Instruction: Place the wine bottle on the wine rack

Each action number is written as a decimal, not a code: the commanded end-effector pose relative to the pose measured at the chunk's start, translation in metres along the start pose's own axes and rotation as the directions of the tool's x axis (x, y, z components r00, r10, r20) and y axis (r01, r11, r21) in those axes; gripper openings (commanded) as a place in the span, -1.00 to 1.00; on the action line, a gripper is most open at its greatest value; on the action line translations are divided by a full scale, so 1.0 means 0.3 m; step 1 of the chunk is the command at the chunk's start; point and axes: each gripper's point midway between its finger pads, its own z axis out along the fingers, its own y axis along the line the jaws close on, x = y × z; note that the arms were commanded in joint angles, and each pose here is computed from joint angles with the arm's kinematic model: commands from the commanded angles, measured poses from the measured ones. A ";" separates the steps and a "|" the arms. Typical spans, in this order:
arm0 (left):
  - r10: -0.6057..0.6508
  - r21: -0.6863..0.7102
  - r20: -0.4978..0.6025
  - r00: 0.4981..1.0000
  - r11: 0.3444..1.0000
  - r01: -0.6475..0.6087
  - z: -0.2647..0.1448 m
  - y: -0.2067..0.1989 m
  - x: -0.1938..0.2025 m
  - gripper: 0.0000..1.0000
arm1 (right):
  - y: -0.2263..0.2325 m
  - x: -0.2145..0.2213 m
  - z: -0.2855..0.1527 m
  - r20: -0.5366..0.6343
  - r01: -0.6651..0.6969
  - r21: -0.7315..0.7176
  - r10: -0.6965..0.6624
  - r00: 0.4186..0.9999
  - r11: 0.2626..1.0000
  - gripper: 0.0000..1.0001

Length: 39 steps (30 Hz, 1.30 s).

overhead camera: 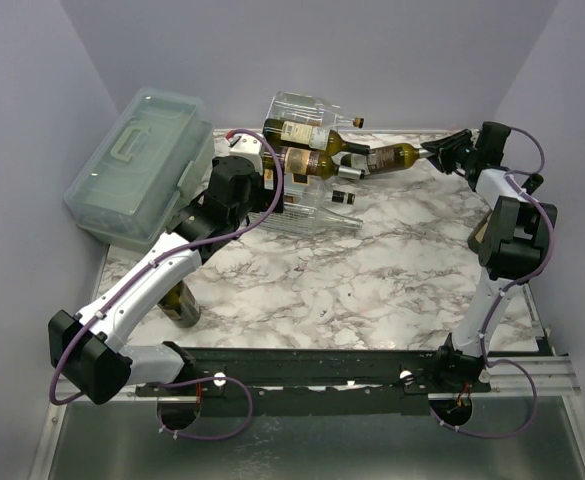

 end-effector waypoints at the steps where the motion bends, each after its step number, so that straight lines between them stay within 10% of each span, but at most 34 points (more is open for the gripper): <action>1: -0.002 0.021 -0.002 1.000 1.000 0.002 0.001 -0.020 -0.002 0.97 | 0.029 -0.007 0.010 0.015 -0.005 -0.052 0.006 1.000 0.999 -0.99; 39: 0.008 0.017 -0.025 1.000 1.000 -0.007 0.022 -0.023 0.020 0.97 | 0.092 -0.036 0.127 -0.066 -0.282 -0.257 0.275 0.959 0.924 -0.99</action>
